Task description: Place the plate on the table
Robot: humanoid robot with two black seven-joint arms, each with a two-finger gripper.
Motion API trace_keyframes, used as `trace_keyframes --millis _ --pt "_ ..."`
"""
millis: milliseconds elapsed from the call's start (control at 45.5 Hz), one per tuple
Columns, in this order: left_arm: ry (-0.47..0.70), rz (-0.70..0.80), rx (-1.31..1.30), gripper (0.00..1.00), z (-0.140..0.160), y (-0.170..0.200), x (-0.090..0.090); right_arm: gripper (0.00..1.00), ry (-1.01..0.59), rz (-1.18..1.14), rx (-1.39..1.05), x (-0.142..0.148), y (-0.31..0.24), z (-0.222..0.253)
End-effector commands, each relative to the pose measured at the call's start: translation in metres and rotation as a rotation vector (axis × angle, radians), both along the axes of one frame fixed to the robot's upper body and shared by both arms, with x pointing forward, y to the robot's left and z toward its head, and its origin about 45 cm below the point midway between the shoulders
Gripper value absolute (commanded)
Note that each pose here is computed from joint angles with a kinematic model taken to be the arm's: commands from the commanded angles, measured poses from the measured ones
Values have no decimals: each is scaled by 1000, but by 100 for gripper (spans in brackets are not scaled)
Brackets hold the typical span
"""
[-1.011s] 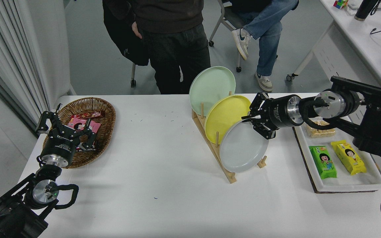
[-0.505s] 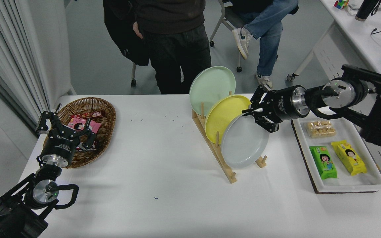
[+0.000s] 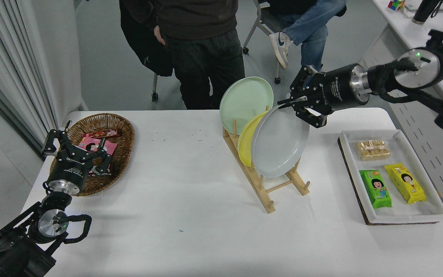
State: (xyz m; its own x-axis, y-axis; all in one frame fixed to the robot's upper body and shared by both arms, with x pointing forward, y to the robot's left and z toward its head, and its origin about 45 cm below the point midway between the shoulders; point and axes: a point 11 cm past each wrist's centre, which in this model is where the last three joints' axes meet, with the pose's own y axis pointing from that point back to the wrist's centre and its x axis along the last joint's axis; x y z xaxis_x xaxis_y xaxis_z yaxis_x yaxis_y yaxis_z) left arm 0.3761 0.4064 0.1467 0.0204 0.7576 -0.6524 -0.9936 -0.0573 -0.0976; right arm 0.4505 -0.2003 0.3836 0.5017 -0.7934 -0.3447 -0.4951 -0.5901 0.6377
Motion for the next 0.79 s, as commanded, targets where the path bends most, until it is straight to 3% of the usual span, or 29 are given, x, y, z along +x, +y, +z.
trace_keyframes --millis 0,418,769 --pt "0 0 0 98 0 0 0 0 -40 14 76 0 17 48" --pt "0 0 0 98 0 0 0 0 -93 -11 101 -1 32 94" --pt "0 0 0 98 0 0 0 0 18 23 129 -7 80 70"
